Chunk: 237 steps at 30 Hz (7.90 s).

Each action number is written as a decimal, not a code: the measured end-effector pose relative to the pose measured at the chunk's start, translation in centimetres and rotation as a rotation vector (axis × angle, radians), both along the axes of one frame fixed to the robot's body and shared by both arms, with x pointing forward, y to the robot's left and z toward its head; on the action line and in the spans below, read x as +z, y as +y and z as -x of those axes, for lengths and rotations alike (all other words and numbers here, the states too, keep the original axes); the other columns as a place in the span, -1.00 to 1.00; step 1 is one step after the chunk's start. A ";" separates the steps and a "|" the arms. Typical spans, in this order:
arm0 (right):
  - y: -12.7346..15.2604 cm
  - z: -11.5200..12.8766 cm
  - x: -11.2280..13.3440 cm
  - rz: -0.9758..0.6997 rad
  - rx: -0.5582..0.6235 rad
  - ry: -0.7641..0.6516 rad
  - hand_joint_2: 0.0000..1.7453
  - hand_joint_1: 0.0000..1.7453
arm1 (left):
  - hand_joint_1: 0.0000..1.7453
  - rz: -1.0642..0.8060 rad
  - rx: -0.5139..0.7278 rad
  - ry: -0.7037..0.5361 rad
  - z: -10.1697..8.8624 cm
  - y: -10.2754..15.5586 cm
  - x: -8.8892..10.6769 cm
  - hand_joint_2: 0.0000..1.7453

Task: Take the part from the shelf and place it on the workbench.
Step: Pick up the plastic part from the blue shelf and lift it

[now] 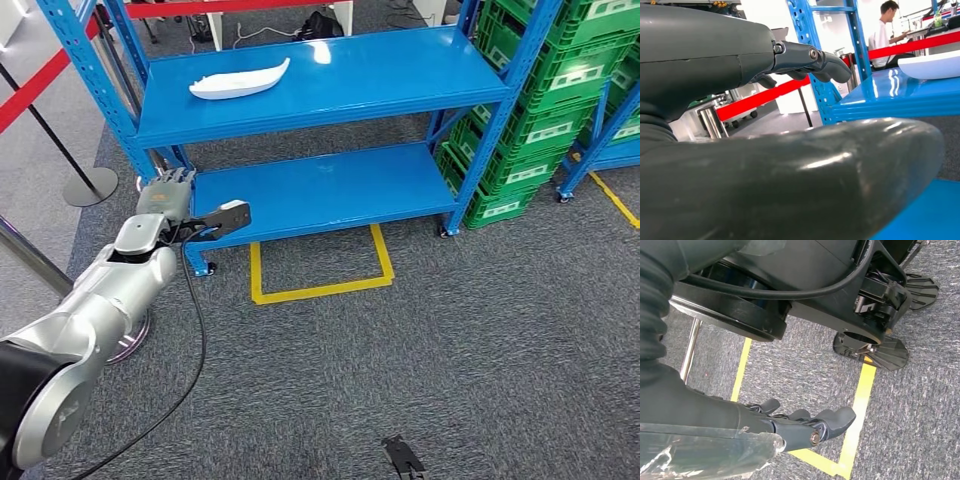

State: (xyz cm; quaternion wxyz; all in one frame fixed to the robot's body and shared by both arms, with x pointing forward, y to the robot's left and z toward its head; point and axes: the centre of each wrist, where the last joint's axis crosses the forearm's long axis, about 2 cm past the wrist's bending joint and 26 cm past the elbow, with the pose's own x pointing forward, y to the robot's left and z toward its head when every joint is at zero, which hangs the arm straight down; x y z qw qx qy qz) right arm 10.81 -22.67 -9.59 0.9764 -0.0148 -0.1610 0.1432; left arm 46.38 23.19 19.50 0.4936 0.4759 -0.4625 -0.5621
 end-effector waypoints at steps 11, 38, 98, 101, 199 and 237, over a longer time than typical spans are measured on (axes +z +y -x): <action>0.0 0.0 0.0 0.000 -0.001 0.000 1.00 -1.00 | -1.00 0.000 0.000 0.001 0.0 0.0 0.0 -1.00; 0.0 0.0 0.0 -0.002 -0.003 0.001 1.00 -1.00 | -1.00 -0.004 0.002 -0.001 0.0 0.0 0.0 -1.00; 0.6 0.7 -0.1 -0.018 -0.001 0.013 1.00 -1.00 | -1.00 -0.008 -0.018 0.051 0.5 -0.1 -1.0 -1.00; 0.6 0.4 0.0 -0.018 -0.001 0.006 1.00 -1.00 | -1.00 -0.008 -0.018 0.046 0.4 -0.1 -0.8 -1.00; 0.4 0.1 0.0 -0.017 -0.006 0.001 1.00 -1.00 | -1.00 -0.047 0.020 0.043 -0.4 1.4 0.3 -1.00; 0.6 0.1 0.0 -0.022 0.002 0.002 1.00 -1.00 | -1.00 -0.054 0.038 0.076 -0.1 1.7 -0.3 -1.00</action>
